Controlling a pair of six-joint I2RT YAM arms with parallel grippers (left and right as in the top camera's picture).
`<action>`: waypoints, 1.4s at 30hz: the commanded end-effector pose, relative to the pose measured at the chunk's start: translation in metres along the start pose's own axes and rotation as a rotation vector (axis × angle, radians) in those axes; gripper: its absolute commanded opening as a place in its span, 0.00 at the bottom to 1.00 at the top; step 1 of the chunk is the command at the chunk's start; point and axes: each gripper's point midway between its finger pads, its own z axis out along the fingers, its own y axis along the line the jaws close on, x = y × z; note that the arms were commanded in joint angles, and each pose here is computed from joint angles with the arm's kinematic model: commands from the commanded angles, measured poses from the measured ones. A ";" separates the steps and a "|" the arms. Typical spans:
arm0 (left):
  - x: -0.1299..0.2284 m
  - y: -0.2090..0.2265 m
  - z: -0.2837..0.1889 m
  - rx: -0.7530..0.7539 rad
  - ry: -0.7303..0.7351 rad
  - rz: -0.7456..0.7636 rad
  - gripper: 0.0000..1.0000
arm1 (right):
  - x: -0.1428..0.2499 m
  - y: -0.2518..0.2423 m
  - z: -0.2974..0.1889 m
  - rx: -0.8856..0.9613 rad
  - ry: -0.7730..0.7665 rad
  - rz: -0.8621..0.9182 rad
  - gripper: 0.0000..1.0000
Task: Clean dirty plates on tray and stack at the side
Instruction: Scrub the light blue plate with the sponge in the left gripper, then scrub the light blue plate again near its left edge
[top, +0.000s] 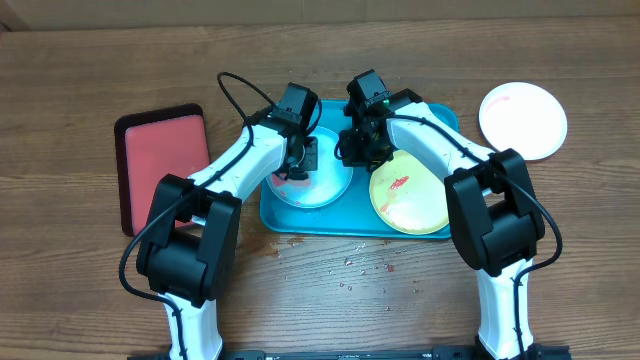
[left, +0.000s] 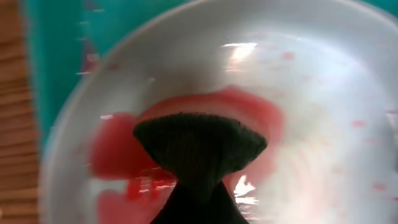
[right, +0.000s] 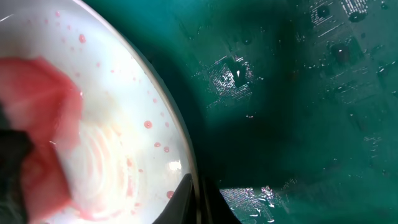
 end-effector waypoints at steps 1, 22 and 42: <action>-0.003 0.053 0.002 -0.264 -0.039 -0.013 0.04 | 0.006 -0.014 0.006 0.063 0.020 0.006 0.04; -0.059 -0.020 -0.051 0.105 -0.082 -0.035 0.04 | 0.008 -0.016 0.006 0.073 0.027 0.009 0.04; -0.071 0.019 -0.129 0.274 -0.138 -0.042 0.04 | -0.014 0.010 -0.038 0.000 -0.053 -0.014 0.04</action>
